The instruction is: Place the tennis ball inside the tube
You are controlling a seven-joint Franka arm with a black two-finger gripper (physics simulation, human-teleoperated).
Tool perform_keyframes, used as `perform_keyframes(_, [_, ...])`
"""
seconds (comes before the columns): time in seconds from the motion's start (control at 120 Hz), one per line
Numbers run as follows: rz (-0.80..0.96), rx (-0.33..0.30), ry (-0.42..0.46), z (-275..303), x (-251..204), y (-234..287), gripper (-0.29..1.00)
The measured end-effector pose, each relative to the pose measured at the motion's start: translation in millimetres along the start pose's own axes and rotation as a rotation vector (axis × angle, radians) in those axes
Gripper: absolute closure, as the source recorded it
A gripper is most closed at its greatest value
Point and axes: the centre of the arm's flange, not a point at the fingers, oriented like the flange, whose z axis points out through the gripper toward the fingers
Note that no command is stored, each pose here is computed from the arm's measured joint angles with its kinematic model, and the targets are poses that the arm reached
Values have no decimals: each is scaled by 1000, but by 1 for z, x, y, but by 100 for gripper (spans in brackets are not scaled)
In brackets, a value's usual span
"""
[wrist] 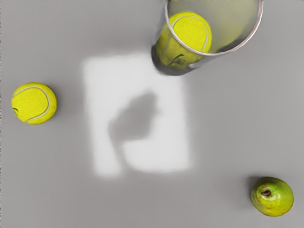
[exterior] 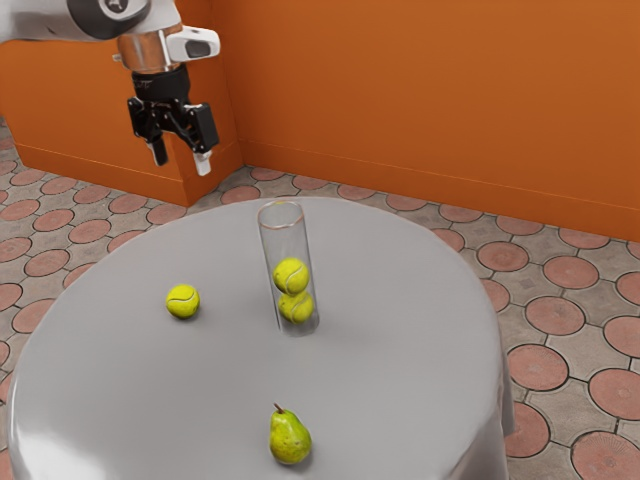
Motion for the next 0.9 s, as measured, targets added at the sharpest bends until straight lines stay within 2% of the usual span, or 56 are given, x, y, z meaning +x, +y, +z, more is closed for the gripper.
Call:
perform_keyframes(0.225, [9, 10, 19, -12, -18, -5, 2])
perform_keyframes(0.3, [-2, -1, -24, 9, -32, -17, 2])
perform_keyframes(0.475, [-287, -54, -129, 102, -72, -166, 2])
perform_keyframes(0.625, [-418, -61, -175, 180, -76, -231, 2])
perform_keyframes(0.675, [-400, -55, -175, 198, -62, -223, 2])
perform_keyframes(0.783, [-262, -24, -170, 223, -16, -152, 2])
perform_keyframes(0.9, [-260, -22, -144, 235, -10, -149, 2])
